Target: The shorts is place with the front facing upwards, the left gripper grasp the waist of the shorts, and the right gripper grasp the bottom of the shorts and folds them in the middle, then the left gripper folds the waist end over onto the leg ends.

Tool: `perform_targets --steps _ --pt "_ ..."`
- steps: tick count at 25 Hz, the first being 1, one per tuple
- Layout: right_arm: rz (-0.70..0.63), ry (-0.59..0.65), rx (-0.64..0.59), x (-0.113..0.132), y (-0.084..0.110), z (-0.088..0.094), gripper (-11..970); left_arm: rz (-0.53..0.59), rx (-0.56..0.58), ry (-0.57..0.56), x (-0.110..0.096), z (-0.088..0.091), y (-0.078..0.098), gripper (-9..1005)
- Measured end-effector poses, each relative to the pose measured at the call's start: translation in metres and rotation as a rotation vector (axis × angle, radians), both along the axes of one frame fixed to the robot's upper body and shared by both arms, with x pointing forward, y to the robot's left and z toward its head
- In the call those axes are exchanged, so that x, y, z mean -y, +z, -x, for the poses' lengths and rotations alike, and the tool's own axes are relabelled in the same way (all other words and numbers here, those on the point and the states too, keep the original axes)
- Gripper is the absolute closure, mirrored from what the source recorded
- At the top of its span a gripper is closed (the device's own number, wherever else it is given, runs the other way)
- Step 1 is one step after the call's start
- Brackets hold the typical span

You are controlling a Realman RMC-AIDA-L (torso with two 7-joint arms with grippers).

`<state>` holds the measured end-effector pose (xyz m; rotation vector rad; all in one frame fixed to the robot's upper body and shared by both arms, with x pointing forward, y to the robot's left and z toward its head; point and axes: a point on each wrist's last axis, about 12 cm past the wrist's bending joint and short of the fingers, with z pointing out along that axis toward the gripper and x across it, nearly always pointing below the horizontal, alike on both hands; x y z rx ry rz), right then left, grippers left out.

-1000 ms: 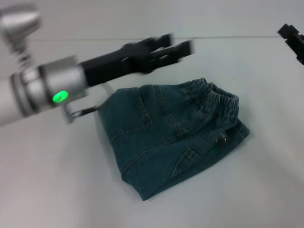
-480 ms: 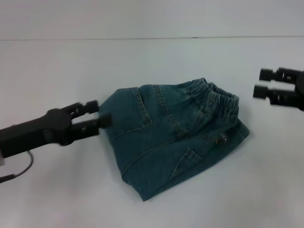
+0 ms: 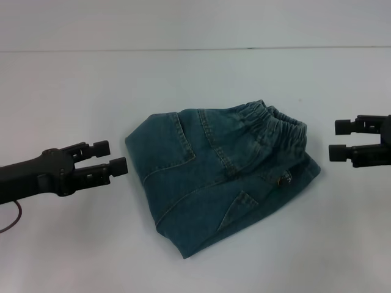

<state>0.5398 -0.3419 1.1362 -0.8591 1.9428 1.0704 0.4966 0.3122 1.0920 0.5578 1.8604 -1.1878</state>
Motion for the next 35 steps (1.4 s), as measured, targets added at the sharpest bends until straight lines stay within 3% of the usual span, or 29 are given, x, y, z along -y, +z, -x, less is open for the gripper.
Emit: perform_targets --steps 7,21,27,35 --pt "0.013 0.005 -0.018 -0.003 -0.004 0.001 58 0.009 0.002 -0.038 0.002 -0.002 0.01 111" --pt "0.062 0.024 -0.05 -0.004 -0.008 0.0 57 0.004 0.001 -0.06 0.005 -0.006 0.012 112" --pt "0.083 0.03 -0.063 -0.004 -0.009 0.0 57 -0.031 -0.011 -0.086 0.006 -0.008 0.011 111" --pt "0.111 0.028 -0.073 -0.003 -0.012 -0.001 57 -0.128 -0.039 -0.032 -0.003 -0.013 0.003 112"
